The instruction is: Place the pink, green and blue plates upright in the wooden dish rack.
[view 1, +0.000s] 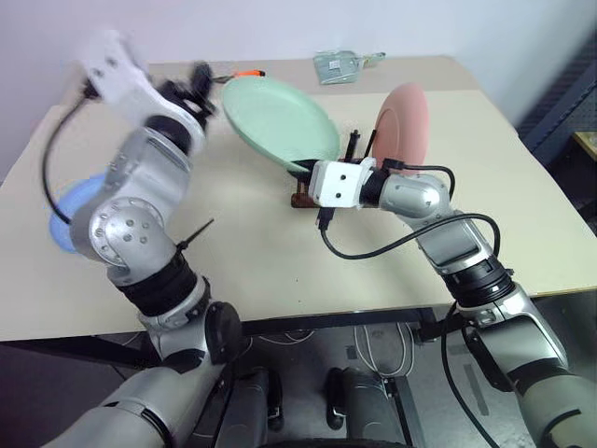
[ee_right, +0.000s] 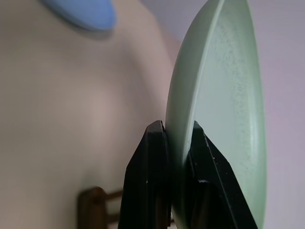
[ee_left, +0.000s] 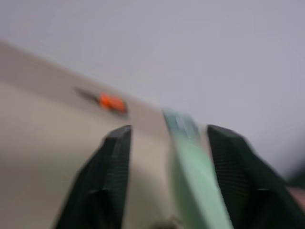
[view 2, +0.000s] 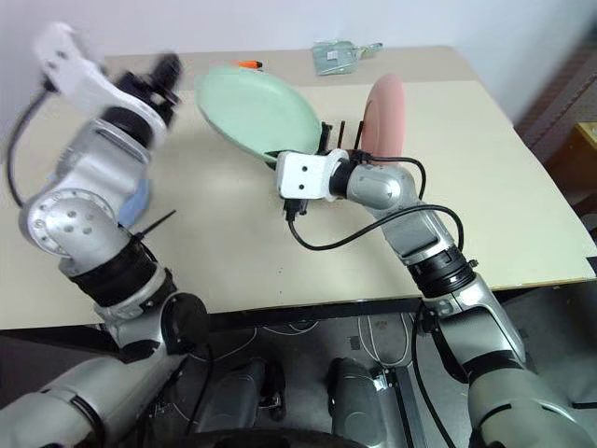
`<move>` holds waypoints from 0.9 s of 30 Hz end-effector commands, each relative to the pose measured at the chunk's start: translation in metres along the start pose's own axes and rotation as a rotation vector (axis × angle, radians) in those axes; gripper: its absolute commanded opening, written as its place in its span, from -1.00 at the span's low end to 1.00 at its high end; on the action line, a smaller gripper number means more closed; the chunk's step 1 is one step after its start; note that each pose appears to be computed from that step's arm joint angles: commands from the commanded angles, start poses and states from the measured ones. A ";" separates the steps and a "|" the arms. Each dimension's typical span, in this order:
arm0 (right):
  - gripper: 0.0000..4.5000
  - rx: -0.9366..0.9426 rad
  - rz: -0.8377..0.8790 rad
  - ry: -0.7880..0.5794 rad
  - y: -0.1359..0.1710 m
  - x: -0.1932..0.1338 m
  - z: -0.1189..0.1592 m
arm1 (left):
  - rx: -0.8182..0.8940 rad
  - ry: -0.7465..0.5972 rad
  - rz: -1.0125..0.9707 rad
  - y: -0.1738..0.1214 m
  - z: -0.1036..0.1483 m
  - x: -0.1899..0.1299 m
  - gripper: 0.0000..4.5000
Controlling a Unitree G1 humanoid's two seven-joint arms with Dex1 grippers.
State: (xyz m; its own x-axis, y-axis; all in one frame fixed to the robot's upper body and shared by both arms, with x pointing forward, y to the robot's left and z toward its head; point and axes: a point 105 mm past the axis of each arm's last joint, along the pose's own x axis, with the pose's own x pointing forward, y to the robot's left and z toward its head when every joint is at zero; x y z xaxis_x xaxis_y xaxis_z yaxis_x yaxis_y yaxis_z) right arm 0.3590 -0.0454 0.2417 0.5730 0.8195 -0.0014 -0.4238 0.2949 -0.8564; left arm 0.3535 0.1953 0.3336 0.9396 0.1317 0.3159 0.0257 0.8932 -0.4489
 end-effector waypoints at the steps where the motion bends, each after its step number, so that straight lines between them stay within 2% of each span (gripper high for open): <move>1: -1.00 0.189 -0.211 -0.104 -0.041 -0.020 0.023 | 0.226 -0.157 0.092 0.031 0.026 0.001 0.11; 4: -1.00 0.462 -0.309 -0.158 -0.058 -0.038 0.026 | 0.421 -0.084 0.030 0.043 -0.001 0.001 0.11; 7: -1.00 0.726 -0.348 -0.188 -0.065 -0.048 0.027 | 0.540 0.091 -0.143 0.045 -0.057 -0.011 0.11; 10: -1.00 0.897 -0.365 -0.187 -0.062 -0.051 0.026 | 0.606 0.213 -0.287 0.045 -0.100 -0.033 0.11; 12: -1.00 1.001 -0.399 -0.169 -0.061 -0.051 0.021 | 0.561 0.283 -0.332 0.049 -0.122 -0.046 0.11; 16: -1.00 1.128 -0.437 -0.142 -0.062 -0.050 0.012 | 0.511 0.324 -0.393 0.044 -0.136 -0.059 0.11; 26: -1.00 1.291 -0.426 -0.096 -0.063 -0.045 -0.006 | 0.502 0.350 -0.381 0.049 -0.144 -0.065 0.11; 27: -0.83 1.281 -0.424 -0.082 -0.063 -0.044 -0.007 | 0.500 0.353 -0.379 0.049 -0.144 -0.065 0.14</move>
State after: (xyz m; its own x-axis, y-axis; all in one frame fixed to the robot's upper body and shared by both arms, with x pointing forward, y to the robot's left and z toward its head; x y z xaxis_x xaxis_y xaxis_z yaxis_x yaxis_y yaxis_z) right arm 0.3700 -0.1076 0.2718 0.8209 0.5488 0.1580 -0.5672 0.7509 0.3384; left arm 0.3459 0.1694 0.1555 0.9558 -0.2938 -0.0107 0.2937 0.9526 0.0798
